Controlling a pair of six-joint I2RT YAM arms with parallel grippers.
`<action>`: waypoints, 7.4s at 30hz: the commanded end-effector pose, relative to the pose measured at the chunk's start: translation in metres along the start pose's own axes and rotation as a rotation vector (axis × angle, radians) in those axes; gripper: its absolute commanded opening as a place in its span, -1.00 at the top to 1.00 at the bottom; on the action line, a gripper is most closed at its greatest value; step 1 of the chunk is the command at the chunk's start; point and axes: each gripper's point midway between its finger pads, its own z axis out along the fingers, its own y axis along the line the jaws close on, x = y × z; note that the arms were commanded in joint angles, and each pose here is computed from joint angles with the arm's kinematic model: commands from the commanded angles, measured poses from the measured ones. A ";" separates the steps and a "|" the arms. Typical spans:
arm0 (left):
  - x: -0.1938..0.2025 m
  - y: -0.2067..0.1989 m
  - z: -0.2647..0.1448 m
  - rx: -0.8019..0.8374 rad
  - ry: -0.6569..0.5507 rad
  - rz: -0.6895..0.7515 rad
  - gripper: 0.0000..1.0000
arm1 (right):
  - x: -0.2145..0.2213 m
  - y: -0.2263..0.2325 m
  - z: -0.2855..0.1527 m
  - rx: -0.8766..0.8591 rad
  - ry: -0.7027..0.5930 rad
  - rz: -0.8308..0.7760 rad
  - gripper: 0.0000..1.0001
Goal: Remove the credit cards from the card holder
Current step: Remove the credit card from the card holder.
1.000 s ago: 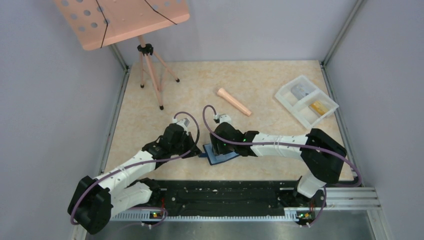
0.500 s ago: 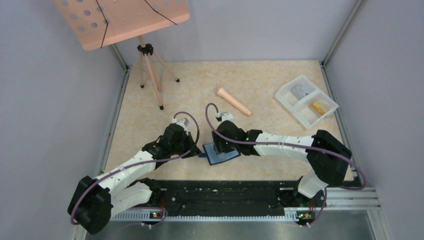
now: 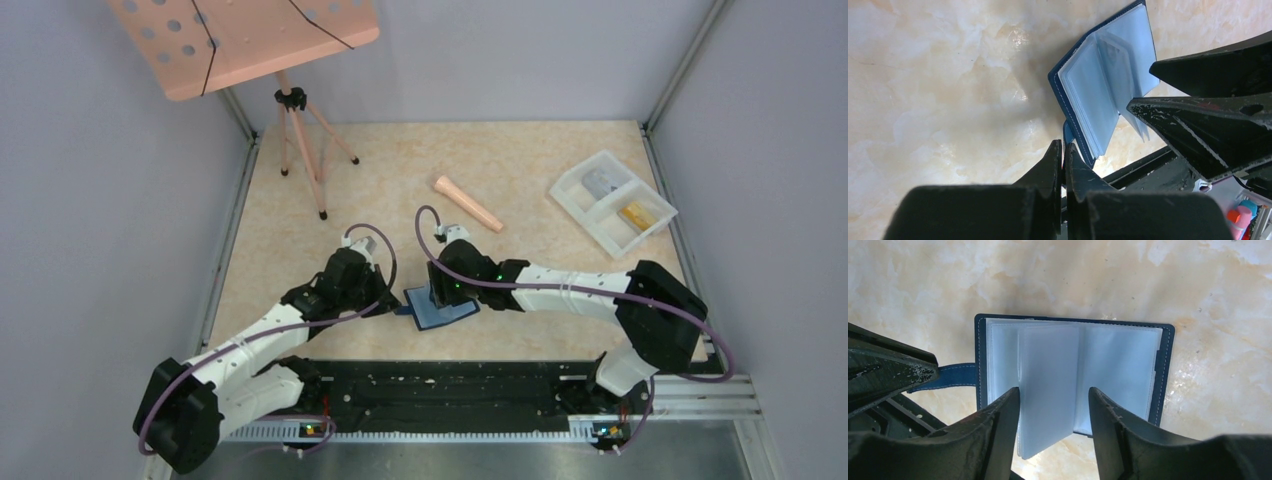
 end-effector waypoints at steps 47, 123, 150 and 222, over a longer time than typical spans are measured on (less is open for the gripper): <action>-0.013 -0.030 0.025 0.123 0.009 -0.044 0.34 | -0.036 -0.015 -0.036 -0.106 -0.103 0.061 0.40; 0.017 -0.031 0.082 0.210 0.125 -0.097 0.30 | 0.041 -0.037 0.015 -0.260 0.073 0.272 0.53; 0.016 -0.022 0.056 0.173 0.125 -0.095 1.00 | 0.043 -0.060 0.014 -0.182 0.063 0.301 0.56; 0.026 -0.111 -0.058 0.642 0.300 0.220 1.00 | -0.014 0.061 -0.106 -1.078 0.062 -0.284 0.91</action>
